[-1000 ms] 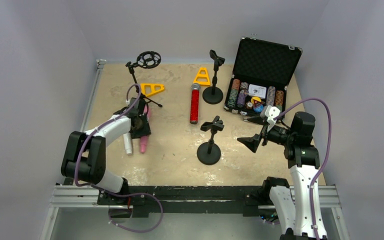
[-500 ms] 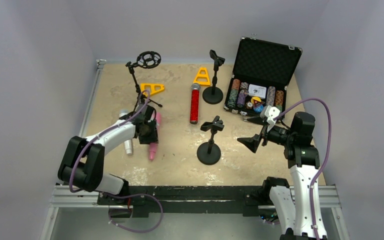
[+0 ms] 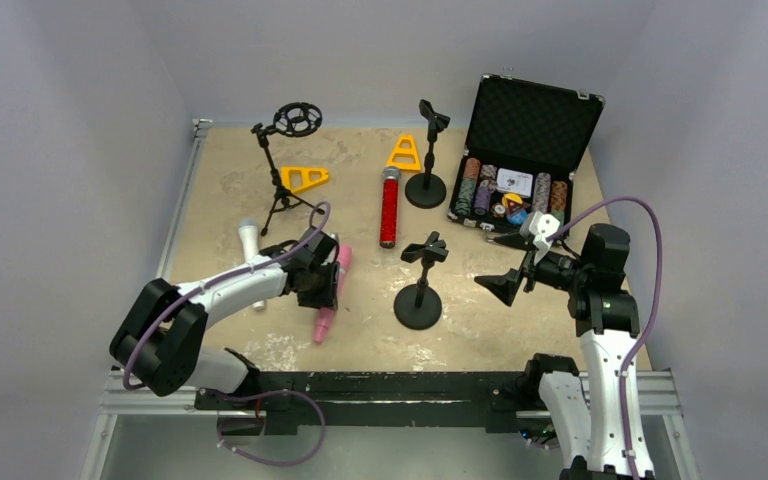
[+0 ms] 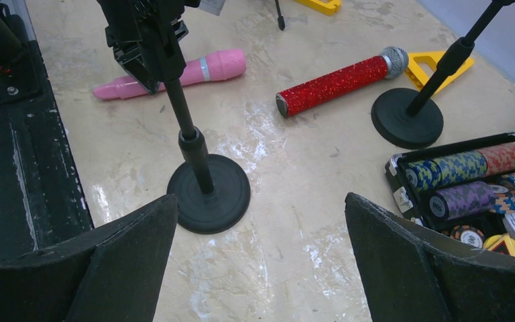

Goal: Attach the microphones to the stand

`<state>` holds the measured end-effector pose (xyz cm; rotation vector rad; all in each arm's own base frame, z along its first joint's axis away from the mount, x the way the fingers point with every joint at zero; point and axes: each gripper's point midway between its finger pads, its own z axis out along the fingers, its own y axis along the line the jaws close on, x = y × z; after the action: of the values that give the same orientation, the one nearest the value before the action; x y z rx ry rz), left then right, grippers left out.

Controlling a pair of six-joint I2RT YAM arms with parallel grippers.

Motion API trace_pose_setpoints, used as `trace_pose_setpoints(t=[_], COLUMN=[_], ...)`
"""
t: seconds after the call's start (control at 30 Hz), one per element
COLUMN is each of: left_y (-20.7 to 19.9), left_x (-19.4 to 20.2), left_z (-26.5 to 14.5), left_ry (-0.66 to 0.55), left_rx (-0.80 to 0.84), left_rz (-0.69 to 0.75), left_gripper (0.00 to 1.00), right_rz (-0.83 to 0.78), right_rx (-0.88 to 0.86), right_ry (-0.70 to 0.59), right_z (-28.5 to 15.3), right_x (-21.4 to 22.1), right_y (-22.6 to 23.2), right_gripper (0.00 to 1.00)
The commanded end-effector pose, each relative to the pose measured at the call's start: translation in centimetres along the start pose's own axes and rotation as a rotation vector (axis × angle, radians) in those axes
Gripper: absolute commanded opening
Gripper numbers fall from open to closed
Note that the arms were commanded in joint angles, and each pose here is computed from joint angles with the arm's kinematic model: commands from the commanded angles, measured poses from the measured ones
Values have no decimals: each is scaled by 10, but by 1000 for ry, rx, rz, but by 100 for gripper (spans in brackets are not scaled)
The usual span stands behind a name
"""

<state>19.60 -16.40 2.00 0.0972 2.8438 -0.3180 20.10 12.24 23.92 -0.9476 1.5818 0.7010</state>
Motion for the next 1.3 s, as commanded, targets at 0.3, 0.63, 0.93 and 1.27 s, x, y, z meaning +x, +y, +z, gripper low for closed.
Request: trace_pose_setpoints(t=[0.3,0.63,0.93,1.27], left_y=[-10,-7,-17,-17], left_x=[14,-2,-33,-61], left_z=[6,9,5,8], left_ry=[46,38,54,67], left_rx=[-22,-82,-112,-98], left_rz=[16,46,118,137], left_gripper=[15,47,63,67], right_rz=[-39,-35,-37,-39], right_rx=[-5,-6,-8,-9], right_ry=[-10,-8,-9,-8], right_z=[0,0,0,-1], right_x=[-12,-11,-11,-12], right_y=[-3,-3,-3,-2], right_gripper=[98,98,98,98])
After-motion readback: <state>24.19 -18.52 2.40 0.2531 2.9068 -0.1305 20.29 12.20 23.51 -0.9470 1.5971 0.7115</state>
